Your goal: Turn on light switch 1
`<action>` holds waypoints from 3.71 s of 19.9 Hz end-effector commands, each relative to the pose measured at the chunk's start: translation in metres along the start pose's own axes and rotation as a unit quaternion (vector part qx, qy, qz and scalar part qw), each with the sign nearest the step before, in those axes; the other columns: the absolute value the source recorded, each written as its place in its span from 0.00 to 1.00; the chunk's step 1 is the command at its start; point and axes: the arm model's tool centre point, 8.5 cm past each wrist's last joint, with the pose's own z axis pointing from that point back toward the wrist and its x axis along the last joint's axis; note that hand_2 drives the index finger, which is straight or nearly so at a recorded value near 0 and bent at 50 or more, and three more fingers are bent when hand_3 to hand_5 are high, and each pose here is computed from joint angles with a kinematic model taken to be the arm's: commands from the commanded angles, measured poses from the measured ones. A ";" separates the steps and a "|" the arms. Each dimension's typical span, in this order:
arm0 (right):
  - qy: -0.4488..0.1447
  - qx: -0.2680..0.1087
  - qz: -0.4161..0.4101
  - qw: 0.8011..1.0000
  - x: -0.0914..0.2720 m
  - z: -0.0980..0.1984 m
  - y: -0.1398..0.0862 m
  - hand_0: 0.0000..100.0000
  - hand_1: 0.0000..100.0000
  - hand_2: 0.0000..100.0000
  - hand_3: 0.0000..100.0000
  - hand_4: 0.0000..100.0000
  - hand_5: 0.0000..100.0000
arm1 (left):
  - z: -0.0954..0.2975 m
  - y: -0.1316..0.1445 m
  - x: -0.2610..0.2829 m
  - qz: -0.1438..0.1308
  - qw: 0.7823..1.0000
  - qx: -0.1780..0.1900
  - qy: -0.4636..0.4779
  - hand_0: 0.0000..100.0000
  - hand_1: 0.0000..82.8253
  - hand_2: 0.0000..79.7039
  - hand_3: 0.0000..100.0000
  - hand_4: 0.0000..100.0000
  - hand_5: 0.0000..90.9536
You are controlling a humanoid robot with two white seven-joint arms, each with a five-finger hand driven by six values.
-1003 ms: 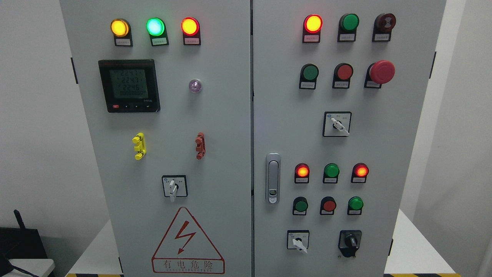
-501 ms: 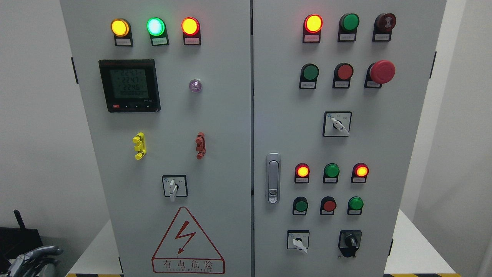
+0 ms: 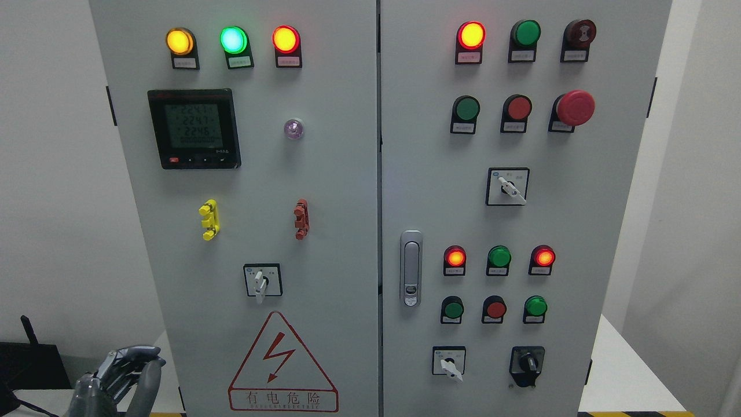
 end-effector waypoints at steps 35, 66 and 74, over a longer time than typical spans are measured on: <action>0.000 0.001 -0.008 1.000 0.000 0.000 0.000 0.12 0.39 0.00 0.00 0.00 0.00 | -0.042 -0.097 0.038 -0.024 0.992 0.058 0.105 0.08 0.63 0.69 0.72 0.74 0.76; 0.000 0.001 -0.008 1.000 0.000 0.000 0.000 0.12 0.39 0.00 0.00 0.00 0.00 | -0.059 -0.104 0.044 -0.030 0.989 0.076 0.125 0.14 0.62 0.69 0.72 0.74 0.76; 0.000 0.001 -0.008 1.000 0.000 0.000 0.000 0.12 0.39 0.00 0.00 0.00 0.00 | -0.065 -0.108 0.044 -0.031 0.988 0.074 0.131 0.14 0.62 0.68 0.72 0.74 0.76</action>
